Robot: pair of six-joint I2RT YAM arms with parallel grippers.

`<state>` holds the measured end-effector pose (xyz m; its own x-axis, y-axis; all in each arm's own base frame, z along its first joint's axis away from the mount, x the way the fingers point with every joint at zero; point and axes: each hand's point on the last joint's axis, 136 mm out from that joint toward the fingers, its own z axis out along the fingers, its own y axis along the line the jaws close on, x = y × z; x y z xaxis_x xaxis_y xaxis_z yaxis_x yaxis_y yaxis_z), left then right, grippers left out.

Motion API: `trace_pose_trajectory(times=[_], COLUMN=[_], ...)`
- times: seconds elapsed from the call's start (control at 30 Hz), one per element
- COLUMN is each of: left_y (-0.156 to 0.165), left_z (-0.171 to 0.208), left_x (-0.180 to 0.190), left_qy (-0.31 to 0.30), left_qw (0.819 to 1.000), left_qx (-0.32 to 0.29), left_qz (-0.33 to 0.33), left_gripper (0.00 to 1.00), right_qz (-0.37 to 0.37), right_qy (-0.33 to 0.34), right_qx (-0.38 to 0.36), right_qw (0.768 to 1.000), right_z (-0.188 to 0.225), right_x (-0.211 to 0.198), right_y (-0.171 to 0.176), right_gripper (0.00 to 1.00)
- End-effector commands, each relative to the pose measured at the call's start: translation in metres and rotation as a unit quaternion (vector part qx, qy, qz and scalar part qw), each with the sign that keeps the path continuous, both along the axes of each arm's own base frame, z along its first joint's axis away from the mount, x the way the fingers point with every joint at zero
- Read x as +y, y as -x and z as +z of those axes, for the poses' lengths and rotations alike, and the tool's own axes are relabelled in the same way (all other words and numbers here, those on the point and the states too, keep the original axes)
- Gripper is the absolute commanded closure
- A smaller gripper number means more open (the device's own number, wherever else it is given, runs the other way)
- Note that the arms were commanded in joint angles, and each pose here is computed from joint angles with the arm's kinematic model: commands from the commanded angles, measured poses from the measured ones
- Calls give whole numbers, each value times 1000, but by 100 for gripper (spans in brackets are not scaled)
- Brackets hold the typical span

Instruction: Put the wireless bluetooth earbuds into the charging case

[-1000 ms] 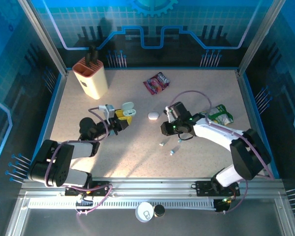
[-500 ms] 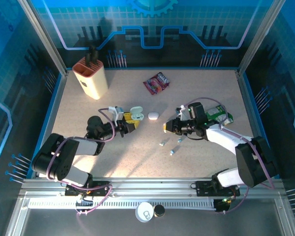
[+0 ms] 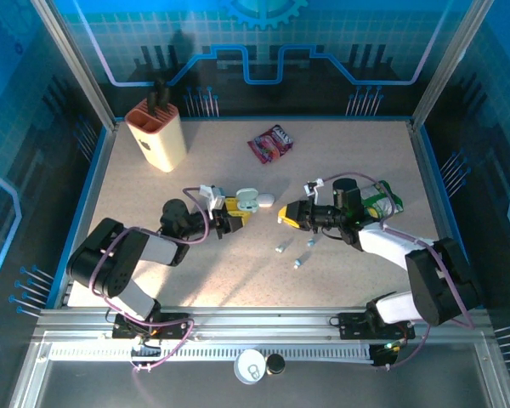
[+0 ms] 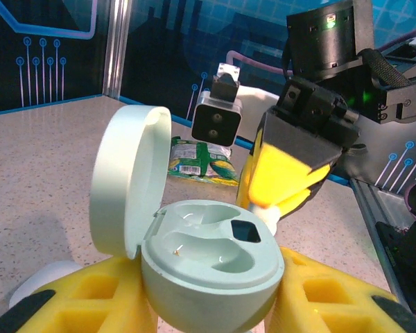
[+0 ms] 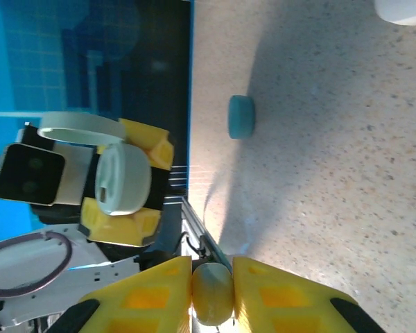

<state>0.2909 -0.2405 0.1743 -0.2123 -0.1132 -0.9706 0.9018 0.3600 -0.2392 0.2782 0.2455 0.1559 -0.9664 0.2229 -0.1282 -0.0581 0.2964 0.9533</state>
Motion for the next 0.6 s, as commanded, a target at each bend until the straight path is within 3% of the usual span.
trace_pose_trajectory(times=[0.0, 0.2, 0.57], left_y=[3, 1, -2], left_z=[11, 8, -2], left_x=[-8, -16, -29], left_qy=[3, -2, -34], left_qw=[999, 998, 994], left_qx=[-44, -50, -105], left_qz=[-19, -24, -6], left_gripper=[63, 63, 64], right_qz=[-2, 6, 31], right_qy=[-49, -86, -58], right_qx=[4, -15, -74], right_qw=[999, 996, 995], right_z=[16, 30, 51], right_x=[3, 17, 52], right_y=[-3, -2, 4], right_gripper=[80, 80, 79])
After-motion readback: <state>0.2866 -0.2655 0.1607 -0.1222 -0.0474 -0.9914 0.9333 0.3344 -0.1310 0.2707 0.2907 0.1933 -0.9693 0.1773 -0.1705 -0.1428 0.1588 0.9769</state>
